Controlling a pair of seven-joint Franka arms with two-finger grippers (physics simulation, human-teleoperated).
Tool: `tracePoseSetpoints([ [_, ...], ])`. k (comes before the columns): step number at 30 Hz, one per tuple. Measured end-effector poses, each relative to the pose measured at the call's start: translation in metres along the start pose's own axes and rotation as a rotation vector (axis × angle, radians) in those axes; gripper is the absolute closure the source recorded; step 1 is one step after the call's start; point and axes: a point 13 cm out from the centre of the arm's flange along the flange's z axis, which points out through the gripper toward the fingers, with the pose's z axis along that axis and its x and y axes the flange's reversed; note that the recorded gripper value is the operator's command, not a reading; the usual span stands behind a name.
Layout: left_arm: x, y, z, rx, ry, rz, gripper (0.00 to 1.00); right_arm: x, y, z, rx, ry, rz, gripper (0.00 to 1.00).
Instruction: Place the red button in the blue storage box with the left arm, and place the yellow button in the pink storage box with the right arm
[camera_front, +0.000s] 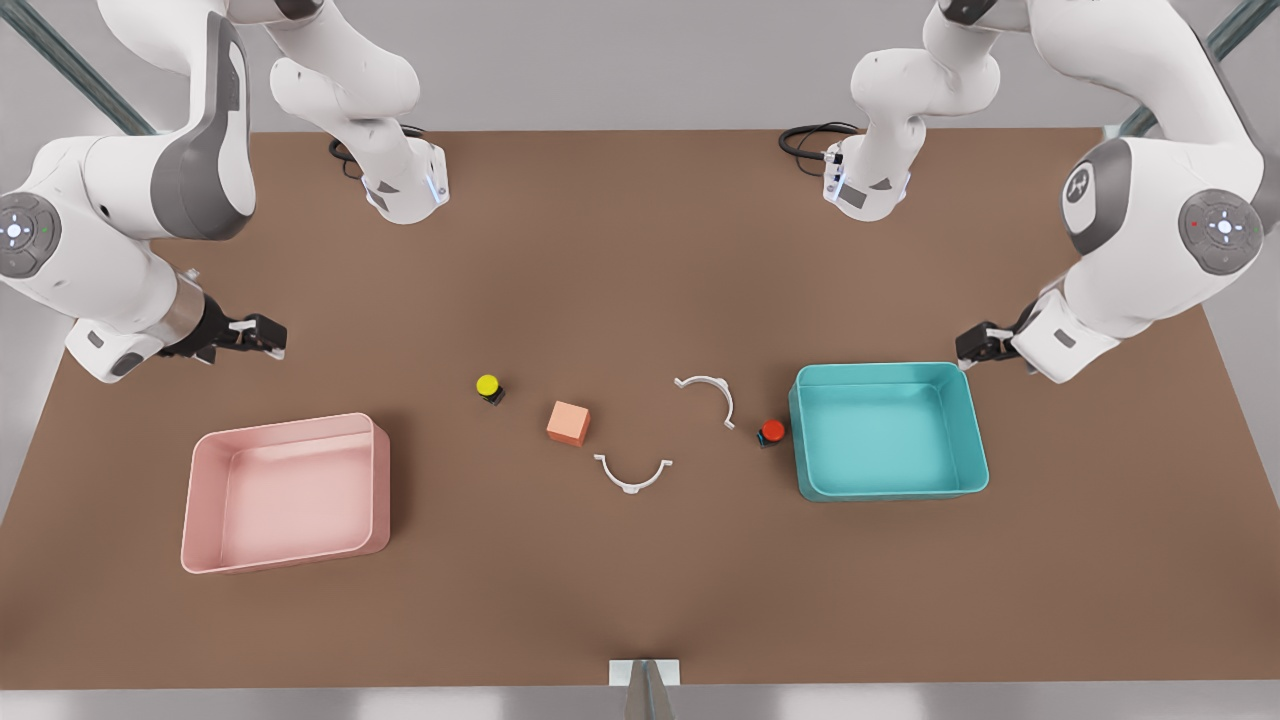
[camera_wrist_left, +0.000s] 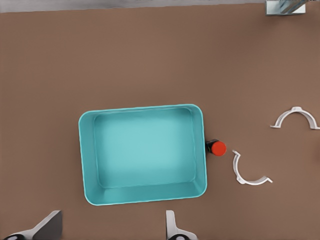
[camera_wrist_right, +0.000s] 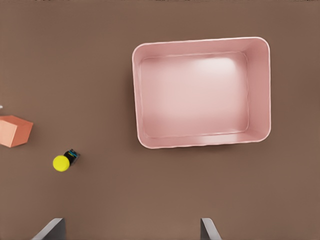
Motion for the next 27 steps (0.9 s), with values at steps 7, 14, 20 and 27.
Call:
tracePoseSetpoints([
  [7, -0.015, -0.14, 0.083, -0.032, 0.053, 0.349, 0.0, -0.019, 0.052, 0.032, -0.008, 0.023, -0.091, 0.0],
  [14, 0.024, -0.233, 0.247, -0.04, 0.069, 0.798, 0.0, 0.005, 0.243, 0.181, 0.007, 0.151, -0.306, 0.0],
  [20, 0.009, -0.236, 0.32, -0.036, -0.042, 0.994, 0.0, 0.033, 0.256, 0.259, 0.005, 0.12, -0.232, 0.0],
  [27, -0.014, -0.228, 0.35, -0.061, -0.15, 1.136, 0.0, 0.021, 0.248, 0.295, -0.014, 0.017, -0.131, 0.0],
])
